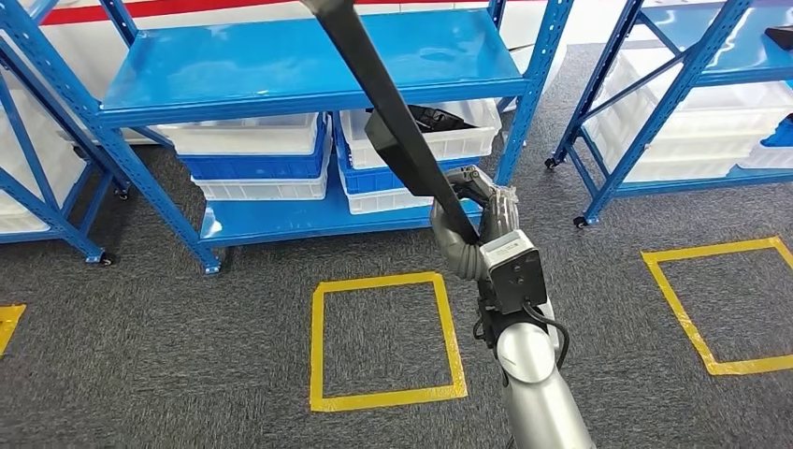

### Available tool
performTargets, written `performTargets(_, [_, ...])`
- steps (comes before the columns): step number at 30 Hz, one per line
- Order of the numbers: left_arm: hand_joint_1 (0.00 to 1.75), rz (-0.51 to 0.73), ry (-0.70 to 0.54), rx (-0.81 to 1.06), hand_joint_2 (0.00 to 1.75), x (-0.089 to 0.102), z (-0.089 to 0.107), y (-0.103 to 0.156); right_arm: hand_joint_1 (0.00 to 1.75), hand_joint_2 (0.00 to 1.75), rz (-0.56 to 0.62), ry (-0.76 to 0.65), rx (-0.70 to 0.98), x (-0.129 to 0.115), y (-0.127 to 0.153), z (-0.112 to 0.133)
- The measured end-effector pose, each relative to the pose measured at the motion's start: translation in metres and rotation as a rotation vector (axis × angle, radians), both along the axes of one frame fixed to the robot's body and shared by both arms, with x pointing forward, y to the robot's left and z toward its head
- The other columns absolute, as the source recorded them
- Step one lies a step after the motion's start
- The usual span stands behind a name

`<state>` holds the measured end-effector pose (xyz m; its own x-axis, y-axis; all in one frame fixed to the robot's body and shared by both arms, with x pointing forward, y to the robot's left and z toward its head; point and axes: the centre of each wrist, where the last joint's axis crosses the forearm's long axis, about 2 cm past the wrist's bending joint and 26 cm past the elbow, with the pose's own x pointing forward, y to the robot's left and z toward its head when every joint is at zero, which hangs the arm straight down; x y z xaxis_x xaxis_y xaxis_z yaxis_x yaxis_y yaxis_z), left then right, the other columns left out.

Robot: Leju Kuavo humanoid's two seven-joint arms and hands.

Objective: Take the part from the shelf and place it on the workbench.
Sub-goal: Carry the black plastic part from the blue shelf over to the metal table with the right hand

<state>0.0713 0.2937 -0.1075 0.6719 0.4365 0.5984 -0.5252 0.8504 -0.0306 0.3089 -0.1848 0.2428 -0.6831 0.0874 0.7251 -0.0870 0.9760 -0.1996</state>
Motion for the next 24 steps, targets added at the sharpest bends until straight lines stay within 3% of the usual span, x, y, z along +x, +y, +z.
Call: performTargets(24, [0.0, -0.023, 0.019, 0.013, 1.75, -0.0013, -0.0002, 0.0004, 1.75, 1.75, -0.036, 0.015, 0.011, 0.0074, -0.0097, -0.0055])
